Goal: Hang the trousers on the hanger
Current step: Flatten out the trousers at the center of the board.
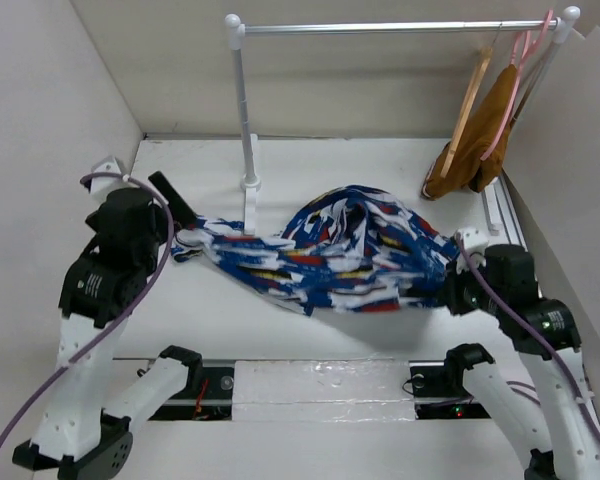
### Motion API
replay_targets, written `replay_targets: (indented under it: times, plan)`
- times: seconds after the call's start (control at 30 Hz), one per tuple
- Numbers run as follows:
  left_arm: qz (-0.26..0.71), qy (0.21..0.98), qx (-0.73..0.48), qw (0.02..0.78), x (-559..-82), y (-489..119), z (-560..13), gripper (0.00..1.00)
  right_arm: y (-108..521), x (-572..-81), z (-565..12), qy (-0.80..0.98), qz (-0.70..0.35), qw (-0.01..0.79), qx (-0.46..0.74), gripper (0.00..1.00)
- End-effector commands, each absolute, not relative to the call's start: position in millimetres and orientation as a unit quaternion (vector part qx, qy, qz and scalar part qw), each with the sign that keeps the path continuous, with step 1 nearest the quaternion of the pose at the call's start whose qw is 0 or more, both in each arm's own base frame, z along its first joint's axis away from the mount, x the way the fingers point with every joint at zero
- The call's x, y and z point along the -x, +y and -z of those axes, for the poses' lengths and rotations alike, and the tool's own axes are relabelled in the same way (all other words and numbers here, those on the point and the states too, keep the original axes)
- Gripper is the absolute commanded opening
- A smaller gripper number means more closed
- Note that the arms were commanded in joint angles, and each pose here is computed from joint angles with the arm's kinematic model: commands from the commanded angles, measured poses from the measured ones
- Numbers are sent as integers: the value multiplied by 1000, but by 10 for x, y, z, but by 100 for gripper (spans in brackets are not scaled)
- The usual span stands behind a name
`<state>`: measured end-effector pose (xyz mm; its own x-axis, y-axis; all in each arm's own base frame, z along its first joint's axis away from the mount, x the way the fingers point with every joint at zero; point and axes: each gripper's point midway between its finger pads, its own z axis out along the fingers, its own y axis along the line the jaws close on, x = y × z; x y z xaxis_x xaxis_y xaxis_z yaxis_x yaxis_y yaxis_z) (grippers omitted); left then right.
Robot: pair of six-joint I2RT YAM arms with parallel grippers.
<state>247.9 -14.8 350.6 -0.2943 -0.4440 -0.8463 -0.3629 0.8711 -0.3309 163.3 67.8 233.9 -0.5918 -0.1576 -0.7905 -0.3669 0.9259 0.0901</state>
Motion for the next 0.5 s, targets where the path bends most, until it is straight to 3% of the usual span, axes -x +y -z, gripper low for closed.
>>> replay_targets:
  times: [0.0, 0.1, 0.13, 0.23, 0.37, 0.47]
  plan:
    - [-12, 803, 276, 527, -2287, 77, -3319, 99, 741, -1181, -1826, 919, -167, 337, 116, 0]
    - [-4, 809, 260, 527, -2380, 4, -3316, 99, 719, -1018, -1633, 928, -169, 313, 107, 22]
    - [7, 809, 249, 533, -2469, -59, -3344, 99, 711, -1024, -1620, 930, -167, 311, 107, 47]
    - [38, 849, 182, 494, -2782, -395, -3069, 96, 714, -1225, -1753, 924, -156, 330, 111, 77]
    - [87, 888, 117, 436, -3256, -884, -2561, 84, 616, -1769, -1900, 916, -101, 375, 105, 86]
    - [117, 904, 78, 403, -3483, -1260, -2301, 82, 479, -2192, -1815, 917, -58, 390, 68, 89]
